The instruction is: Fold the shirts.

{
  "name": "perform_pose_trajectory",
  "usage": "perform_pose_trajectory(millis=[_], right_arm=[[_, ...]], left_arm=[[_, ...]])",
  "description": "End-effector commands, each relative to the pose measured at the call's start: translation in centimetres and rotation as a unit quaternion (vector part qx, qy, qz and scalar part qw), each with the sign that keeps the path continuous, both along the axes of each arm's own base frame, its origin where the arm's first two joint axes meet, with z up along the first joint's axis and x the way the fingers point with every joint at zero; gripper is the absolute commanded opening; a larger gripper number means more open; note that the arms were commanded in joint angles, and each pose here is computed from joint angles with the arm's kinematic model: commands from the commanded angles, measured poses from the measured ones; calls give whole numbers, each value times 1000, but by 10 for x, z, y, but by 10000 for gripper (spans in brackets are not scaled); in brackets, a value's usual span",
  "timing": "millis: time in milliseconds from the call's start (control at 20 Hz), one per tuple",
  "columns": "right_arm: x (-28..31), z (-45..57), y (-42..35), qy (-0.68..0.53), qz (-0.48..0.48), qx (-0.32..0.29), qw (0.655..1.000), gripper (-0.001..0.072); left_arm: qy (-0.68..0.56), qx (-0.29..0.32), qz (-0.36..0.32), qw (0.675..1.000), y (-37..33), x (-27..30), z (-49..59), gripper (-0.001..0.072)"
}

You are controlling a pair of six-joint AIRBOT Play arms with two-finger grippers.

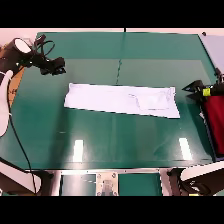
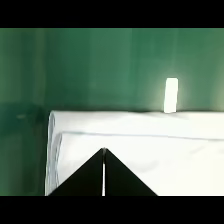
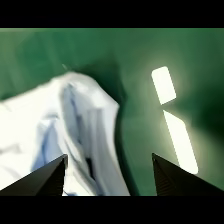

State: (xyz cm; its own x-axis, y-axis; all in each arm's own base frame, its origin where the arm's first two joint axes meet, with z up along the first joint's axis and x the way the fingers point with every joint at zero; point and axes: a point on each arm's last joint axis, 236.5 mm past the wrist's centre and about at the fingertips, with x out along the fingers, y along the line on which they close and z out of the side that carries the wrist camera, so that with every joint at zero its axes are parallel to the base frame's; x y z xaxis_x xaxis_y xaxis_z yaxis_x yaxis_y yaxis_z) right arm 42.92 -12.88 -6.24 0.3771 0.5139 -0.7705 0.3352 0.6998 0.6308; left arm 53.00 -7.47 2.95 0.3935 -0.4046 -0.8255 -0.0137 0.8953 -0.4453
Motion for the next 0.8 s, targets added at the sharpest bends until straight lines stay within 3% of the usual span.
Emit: perform_pose_trajectory(millis=[0,100,200,550,600,650,700,750], right_arm=[[-19,-35,25,11,46,63,997,600],[-13,-41,54,2,67,116,991,602],[-4,-33,80,-17,86,152,984,693],[6,-22,128,-28,143,162,976,691],[6,-22,129,-28,145,161,976,629],[7,-21,128,-30,148,157,976,276],[9,-17,127,-34,154,154,975,112],[11,-11,126,-37,158,152,975,13]], left_arm=[[23,-16,-17,999,-9,-12,4,23],[24,-16,-27,999,-19,-15,3,23],[25,-16,-36,999,-28,-17,3,23],[22,-13,-69,997,-53,-23,3,23],[24,-11,-74,997,-57,-25,3,23],[26,-11,-83,996,-61,-28,3,23],[28,-11,-88,996,-66,-30,2,23],[28,-11,-94,995,-73,-31,2,23]])
